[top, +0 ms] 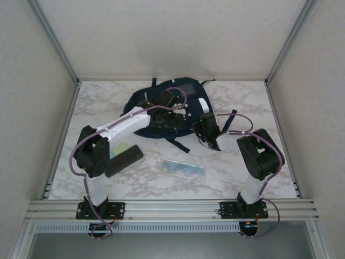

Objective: Pack the student bag

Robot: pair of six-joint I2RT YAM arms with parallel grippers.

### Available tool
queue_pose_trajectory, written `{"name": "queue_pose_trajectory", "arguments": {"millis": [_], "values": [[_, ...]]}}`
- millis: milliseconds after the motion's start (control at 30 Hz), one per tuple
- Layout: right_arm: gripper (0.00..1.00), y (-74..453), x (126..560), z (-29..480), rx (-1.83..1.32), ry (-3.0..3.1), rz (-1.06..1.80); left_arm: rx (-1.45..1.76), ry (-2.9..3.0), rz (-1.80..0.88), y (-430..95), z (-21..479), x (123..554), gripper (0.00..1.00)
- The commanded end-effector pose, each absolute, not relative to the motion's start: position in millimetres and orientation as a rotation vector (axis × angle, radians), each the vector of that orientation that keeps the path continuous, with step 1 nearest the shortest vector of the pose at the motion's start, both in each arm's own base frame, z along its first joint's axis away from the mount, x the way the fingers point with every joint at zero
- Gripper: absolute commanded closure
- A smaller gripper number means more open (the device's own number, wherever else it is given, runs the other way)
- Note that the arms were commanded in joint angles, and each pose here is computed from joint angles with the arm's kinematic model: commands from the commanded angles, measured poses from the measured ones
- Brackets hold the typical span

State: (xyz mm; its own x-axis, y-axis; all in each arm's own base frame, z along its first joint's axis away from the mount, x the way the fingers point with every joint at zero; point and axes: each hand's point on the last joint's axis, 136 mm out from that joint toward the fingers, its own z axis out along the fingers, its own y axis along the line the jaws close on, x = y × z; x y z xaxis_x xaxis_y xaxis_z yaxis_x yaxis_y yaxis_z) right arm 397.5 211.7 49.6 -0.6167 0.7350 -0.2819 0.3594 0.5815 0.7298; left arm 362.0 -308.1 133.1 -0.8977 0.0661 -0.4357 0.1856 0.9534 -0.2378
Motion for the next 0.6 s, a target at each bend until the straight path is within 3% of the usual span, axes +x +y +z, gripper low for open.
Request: {"name": "queue_pose_trajectory", "arguments": {"millis": [0, 267, 567], "values": [[1.0, 231.9, 382.1, 35.9, 0.912, 2.266, 0.947, 0.18, 2.749, -0.247, -306.7, 106.8, 350.6, 0.17], [1.0, 238.5, 378.4, 30.4, 0.923, 2.271, 0.978, 0.147, 2.742, -0.143, -311.4, 80.2, 358.8, 0.37], [1.0, 242.9, 378.1, 26.8, 0.928, 2.273, 1.009, 0.23, 2.756, -0.02, -330.0, 49.0, 360.3, 0.41]]}}
